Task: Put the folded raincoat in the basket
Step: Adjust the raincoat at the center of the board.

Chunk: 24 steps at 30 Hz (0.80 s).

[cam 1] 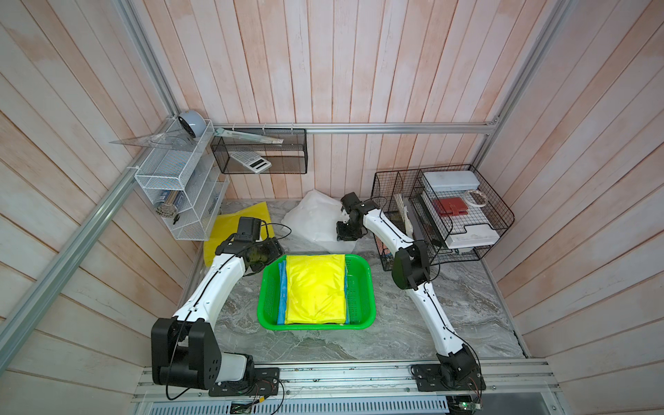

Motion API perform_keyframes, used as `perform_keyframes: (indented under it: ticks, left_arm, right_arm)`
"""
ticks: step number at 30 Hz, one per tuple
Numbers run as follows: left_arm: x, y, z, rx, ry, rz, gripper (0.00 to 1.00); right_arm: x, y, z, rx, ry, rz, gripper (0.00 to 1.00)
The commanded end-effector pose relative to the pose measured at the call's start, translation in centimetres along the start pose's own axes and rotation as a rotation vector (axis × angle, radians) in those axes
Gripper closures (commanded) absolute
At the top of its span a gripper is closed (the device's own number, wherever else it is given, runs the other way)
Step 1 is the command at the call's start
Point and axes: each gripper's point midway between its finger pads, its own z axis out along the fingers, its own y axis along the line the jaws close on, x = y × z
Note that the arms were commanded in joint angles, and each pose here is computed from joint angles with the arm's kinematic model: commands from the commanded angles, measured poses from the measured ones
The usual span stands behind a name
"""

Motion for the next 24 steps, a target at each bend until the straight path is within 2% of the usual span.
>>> perform_keyframes:
  ticks: [1,8,13,18,21,24]
  left_arm:
    - [-3.5,1.4,-0.3,-0.038,-0.097,-0.045,0.28]
    - [-7.2,0.4,2.1,0.015,-0.118,-0.065,0.28]
    - [-8.6,-0.9,4.4,0.073,-0.091,-0.064,0.28]
    - [-8.6,-1.4,5.1,0.104,-0.080,-0.062,0.28]
    - [-7.6,-0.8,5.1,0.102,-0.074,-0.068,0.28]
    - [-6.5,-0.5,5.0,0.112,-0.063,-0.085,0.28]
  right_arm:
    - [4.7,0.7,-1.0,0.032,0.141,-0.066,0.68]
    - [7.0,1.0,-2.3,0.009,0.202,-0.116,0.73]
    - [6.5,1.5,-4.6,-0.028,0.200,-0.141,0.72]
    - [2.8,3.6,-8.8,-0.086,0.042,-0.162,0.60]
    - [0.0,4.2,-10.4,-0.133,-0.069,-0.120,0.58]
    - [-3.3,2.7,-10.1,-0.119,-0.176,-0.030,0.60]
